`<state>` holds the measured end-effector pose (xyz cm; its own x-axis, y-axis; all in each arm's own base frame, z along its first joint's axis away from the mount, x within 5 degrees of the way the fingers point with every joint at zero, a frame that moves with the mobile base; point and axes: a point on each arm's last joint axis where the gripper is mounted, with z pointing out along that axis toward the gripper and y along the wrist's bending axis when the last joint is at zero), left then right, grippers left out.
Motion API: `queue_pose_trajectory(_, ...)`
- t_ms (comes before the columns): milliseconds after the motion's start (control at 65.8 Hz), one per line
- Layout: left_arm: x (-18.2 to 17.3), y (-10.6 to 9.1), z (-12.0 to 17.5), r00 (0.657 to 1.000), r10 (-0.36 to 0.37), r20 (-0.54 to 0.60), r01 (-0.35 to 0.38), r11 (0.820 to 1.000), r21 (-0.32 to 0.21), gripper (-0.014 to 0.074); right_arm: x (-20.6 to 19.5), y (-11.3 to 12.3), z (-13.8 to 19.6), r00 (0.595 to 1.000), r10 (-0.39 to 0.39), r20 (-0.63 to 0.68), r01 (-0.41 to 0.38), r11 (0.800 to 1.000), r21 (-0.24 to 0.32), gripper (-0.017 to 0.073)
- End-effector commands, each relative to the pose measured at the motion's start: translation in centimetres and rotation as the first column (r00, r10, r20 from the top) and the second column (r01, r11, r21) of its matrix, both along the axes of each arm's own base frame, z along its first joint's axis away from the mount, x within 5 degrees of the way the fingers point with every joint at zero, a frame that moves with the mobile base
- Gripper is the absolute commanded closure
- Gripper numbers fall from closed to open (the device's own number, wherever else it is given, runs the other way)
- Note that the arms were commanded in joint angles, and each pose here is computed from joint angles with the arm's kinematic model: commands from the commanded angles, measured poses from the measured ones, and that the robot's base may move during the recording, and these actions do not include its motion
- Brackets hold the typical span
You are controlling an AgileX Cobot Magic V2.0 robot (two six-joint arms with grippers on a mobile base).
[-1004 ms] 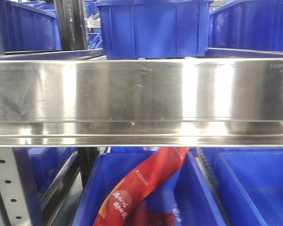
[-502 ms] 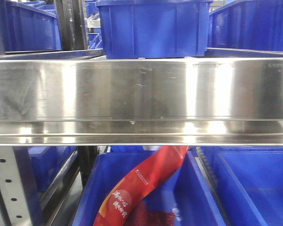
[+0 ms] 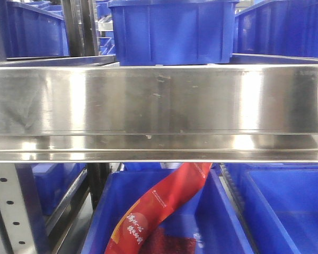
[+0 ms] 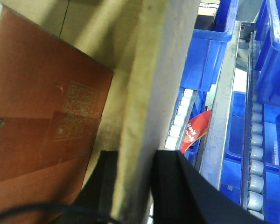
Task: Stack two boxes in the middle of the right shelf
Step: 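Approach the middle shelf of the rack holding the box stack, then lower the box stack onto the middle shelf with both grippers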
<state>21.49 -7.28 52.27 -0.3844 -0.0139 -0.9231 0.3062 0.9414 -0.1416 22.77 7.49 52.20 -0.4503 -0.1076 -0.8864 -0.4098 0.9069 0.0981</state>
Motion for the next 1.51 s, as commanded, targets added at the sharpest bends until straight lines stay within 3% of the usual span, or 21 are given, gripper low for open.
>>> queue_pose_trajectory(0, -0.6, 0.3, 1.2, 0.996, 0.011, 0.087, -0.009, 1.0, -0.028, 0.0705, -0.4, -0.5, 1.0, 0.997, -0.022, 0.079, 0.023, 0.999, -0.022, 0.0712)
queue_pose_trajectory(228, -0.6, 0.2, 1.1, 0.998, 0.003, 0.065, -0.001, 1.0, -0.031, 0.0705, -0.3, -0.5, 1.1, 0.996, -0.02, 0.09, 0.021, 1.0, -0.009, 0.0712)
queue_pose_trajectory(471, 0.9, -0.7, -2.3, 0.977, -0.031, -0.211, 0.038, 0.999, 0.029, 0.0705, 0.4, -0.2, -1.0, 0.999, -0.004, -0.036, 0.002, 0.999, -0.048, 0.0712)
queue_pose_trajectory(730, 3.9, -2.5, -6.1, 0.932, -0.049, -0.36, 0.081, 0.994, 0.073, 0.0705, 3.5, 0.5, -5.8, 0.984, -0.013, -0.179, -0.001, 0.997, -0.079, 0.0712)
queue_pose_trajectory(1125, 6.7, -3.7, -9.0, 0.898, -0.026, -0.439, 0.094, 0.987, 0.133, 0.0679, 6.9, 1.3, -8.8, 0.966, -0.023, -0.258, -0.002, 0.995, -0.096, 0.0693)
queue_pose_trajectory(1202, 6.7, -3.7, -9.0, 0.897, -0.026, -0.44, 0.094, 0.987, 0.134, 0.0592, 6.9, 1.3, -8.8, 0.967, -0.023, -0.254, -0.001, 0.995, -0.095, 0.0619)
queue_pose_trajectory(1262, 6.7, -3.7, -9.0, 0.897, -0.026, -0.44, 0.094, 0.987, 0.134, 0.0459, 6.9, 1.3, -8.8, 0.967, -0.023, -0.254, -0.001, 0.995, -0.095, 0.0498)
queue_pose_trajectory(1445, 6.7, -3.7, -8.8, 0.902, -0.027, -0.431, 0.092, 0.987, 0.131, -0.0036, 6.9, 1.3, -8.8, 0.968, -0.024, -0.25, 0.001, 0.996, -0.094, 0.0083)
queue_pose_trajectory(1490, 6.6, -3.6, -8.7, 0.905, -0.028, -0.424, 0.091, 0.988, 0.129, -0.0004, 6.9, 1.3, -8.7, 0.969, -0.024, -0.248, 0.001, 0.996, -0.093, 0.0005)
